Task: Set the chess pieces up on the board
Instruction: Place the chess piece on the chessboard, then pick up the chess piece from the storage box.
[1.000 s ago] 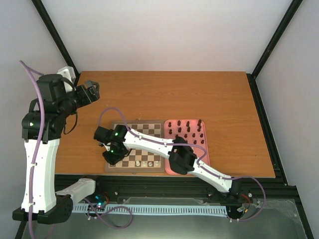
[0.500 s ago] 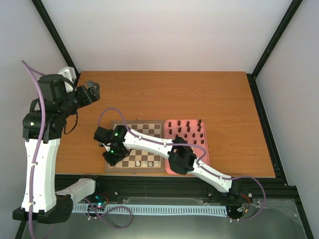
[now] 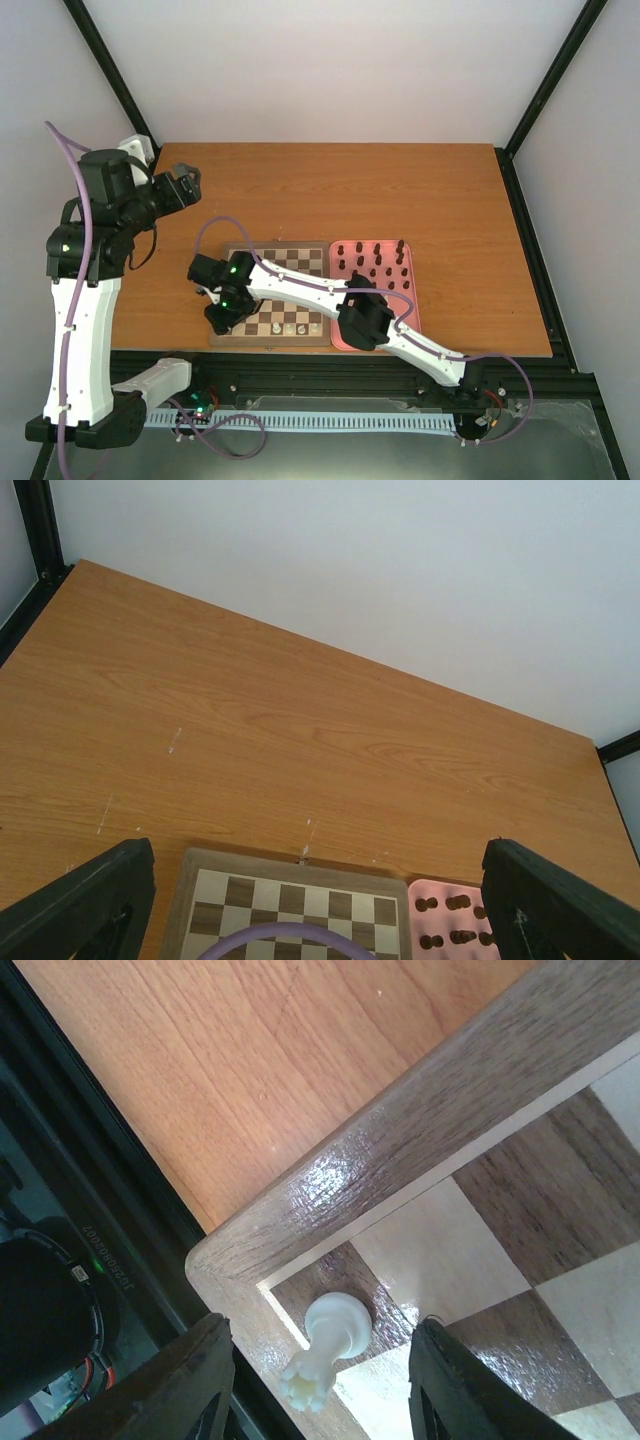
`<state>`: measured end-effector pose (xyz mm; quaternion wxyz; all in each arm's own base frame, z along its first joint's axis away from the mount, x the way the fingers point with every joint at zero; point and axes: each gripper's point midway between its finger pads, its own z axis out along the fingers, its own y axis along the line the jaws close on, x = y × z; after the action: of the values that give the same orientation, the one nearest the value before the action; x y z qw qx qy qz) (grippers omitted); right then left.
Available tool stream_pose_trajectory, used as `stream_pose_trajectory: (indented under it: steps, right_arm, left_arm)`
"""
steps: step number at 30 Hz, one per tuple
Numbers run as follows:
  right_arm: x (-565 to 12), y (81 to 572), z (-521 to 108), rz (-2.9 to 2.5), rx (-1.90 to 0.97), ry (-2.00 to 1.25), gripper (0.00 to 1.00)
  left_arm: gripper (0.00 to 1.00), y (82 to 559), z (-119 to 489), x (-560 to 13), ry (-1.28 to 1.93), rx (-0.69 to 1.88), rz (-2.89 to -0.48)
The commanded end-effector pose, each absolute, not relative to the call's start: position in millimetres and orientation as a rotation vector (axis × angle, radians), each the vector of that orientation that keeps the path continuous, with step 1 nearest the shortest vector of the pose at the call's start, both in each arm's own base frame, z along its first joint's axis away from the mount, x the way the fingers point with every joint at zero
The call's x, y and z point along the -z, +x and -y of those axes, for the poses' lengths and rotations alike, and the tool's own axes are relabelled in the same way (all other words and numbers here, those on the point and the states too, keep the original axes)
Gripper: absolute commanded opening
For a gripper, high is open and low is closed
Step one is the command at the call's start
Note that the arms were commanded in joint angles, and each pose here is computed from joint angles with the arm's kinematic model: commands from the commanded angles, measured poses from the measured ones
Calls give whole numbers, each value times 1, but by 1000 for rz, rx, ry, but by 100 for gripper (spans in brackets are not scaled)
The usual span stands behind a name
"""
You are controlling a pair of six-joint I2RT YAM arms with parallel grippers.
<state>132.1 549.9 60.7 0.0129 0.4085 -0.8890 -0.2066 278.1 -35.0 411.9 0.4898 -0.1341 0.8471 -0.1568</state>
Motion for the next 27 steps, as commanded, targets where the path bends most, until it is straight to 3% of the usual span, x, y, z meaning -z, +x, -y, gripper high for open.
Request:
stream_pose_trajectory:
  steps: [1, 12, 17, 22, 27]
  right_arm:
    - [-101, 138, -556, 2804, 743, 1324, 48]
    - [-168, 180, -510, 3021, 677, 1225, 55]
    - [-185, 211, -439, 3192, 410, 1071, 55]
    - [-166, 214, -346, 3235, 78, 855, 51]
    - [-137, 195, -287, 3190, 32, 705, 49]
  left_arm:
    - [100, 277, 36, -417, -286, 363, -2041]
    - [100, 278, 30, -415, -303, 313, -2048]
    - [100, 281, 31, -413, -291, 308, -2060]
    - [100, 286, 33, -405, -282, 304, -2085]
    - [100, 288, 34, -401, -266, 298, -2097]
